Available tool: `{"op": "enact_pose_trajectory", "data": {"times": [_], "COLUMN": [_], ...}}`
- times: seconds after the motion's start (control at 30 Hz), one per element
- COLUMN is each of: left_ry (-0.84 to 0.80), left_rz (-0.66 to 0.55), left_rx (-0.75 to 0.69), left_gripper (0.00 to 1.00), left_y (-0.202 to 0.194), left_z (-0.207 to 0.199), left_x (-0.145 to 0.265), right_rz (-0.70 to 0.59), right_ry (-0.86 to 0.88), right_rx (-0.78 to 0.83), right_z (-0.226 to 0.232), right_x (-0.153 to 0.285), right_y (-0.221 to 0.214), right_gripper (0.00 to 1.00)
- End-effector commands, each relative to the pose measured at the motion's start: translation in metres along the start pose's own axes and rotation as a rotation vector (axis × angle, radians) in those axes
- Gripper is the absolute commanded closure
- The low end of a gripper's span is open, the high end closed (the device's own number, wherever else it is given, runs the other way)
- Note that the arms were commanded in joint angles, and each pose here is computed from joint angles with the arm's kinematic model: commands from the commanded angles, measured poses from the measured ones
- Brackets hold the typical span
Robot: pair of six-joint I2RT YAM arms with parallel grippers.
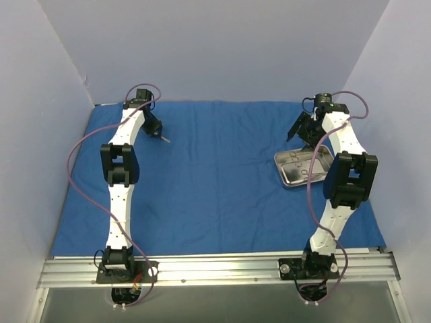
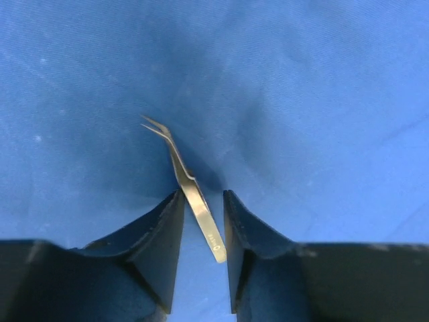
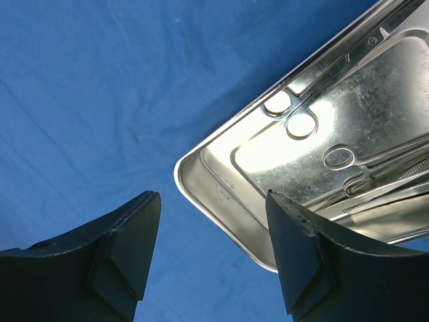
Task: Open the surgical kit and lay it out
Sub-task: Adjust the medical item in the surgical kit.
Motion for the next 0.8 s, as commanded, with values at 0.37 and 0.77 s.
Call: {"op": "enact_pose_trajectory", "data": {"times": [0.37, 0.77], "left_ry": [-0.027, -0.527], "left_rz": [0.008, 0.112], "left_rx": [-0.032, -0.318], "left_gripper": [0.98, 0.98], "left_y": [0.008, -0.010], "left_z": [-0.001, -0.052], "left_x": [0.013, 0.132], "right_rz": [0.008, -0.137], "right_ry": [0.002, 0.288], "right_rx": [0.009, 0.468], "right_z": [0.000, 0.166], "right_x": [0.001, 0.024], "right_y": [0.002, 0.015], "right_gripper": [0.36, 0.39]}}
Point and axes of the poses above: each gripper's point midway between its finger pads, its own x axis back along the fingers, its own z axis along the line the jaws close on, y = z × x, the point moved 3 cm from there along x, back along the fingers, and after that the axes turned 15 degrees about x, right-handed, at the moved point
